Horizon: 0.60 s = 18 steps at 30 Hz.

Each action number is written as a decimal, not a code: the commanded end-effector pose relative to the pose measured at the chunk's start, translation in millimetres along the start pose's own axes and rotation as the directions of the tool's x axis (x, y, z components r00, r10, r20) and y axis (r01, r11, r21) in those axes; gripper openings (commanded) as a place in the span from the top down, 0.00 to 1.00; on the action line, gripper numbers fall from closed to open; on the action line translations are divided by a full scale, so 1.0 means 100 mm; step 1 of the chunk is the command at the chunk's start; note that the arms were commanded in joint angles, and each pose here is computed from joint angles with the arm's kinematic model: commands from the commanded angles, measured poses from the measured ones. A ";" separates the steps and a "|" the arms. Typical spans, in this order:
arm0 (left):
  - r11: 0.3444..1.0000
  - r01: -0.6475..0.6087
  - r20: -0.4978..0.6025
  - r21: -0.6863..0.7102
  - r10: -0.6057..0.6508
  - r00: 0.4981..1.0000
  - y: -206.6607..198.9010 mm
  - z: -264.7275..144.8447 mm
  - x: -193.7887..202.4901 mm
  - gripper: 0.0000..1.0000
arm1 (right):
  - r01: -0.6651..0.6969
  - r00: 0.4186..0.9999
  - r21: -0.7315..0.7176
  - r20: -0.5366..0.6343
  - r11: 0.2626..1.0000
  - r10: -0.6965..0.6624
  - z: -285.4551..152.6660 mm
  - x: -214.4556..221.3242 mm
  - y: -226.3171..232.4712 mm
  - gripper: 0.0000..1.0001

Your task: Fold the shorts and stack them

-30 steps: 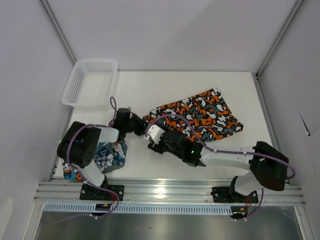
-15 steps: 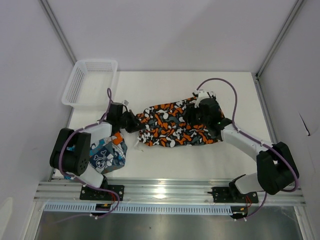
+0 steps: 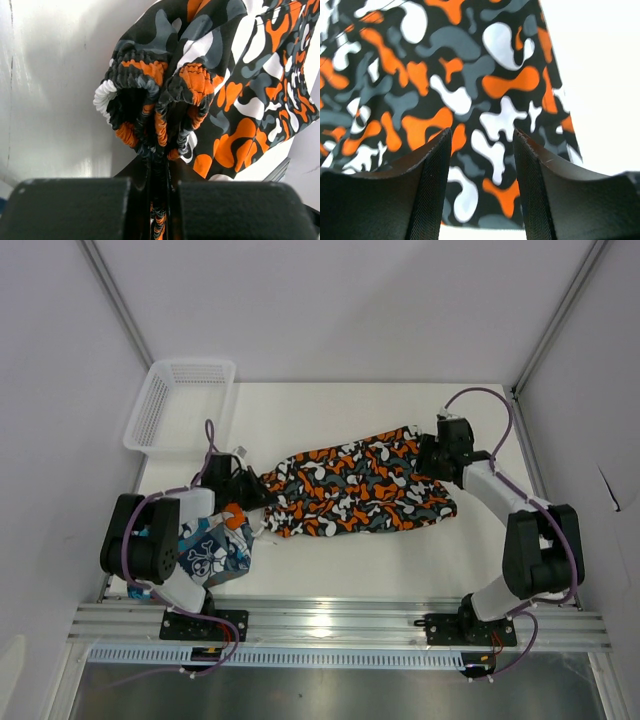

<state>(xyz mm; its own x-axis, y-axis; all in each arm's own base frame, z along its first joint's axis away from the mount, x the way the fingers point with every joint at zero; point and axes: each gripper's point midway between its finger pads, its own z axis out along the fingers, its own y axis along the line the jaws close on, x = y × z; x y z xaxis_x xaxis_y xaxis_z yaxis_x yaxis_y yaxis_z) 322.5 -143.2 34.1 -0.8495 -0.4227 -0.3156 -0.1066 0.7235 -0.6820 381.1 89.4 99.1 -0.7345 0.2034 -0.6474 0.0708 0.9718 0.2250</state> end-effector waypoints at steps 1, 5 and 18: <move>0.997 -0.057 0.002 0.044 0.057 0.998 -0.02 0.05 -0.02 0.99 | 0.002 0.998 0.033 -0.057 0.999 0.000 0.09 -0.01 -0.08 0.46; 0.998 -0.051 -0.009 0.037 0.051 0.999 0.02 0.10 -0.01 1.00 | -0.036 0.996 0.098 -0.082 0.995 0.045 0.14 0.10 -0.36 0.46; 0.998 -0.056 0.011 -0.005 0.056 0.998 0.07 0.08 -0.06 1.00 | -0.111 0.979 0.226 -0.143 0.968 0.146 -0.05 0.49 -0.87 0.47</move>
<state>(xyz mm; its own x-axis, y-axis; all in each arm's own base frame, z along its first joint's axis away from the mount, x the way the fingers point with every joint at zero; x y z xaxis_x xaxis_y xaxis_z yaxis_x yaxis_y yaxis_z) 322.1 -143.9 20.5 -0.8633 -0.3988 -0.3095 -0.0955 0.7311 -0.6755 348.4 27.5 46.0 -0.8169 0.2953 -0.4954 0.2619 0.9552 0.1375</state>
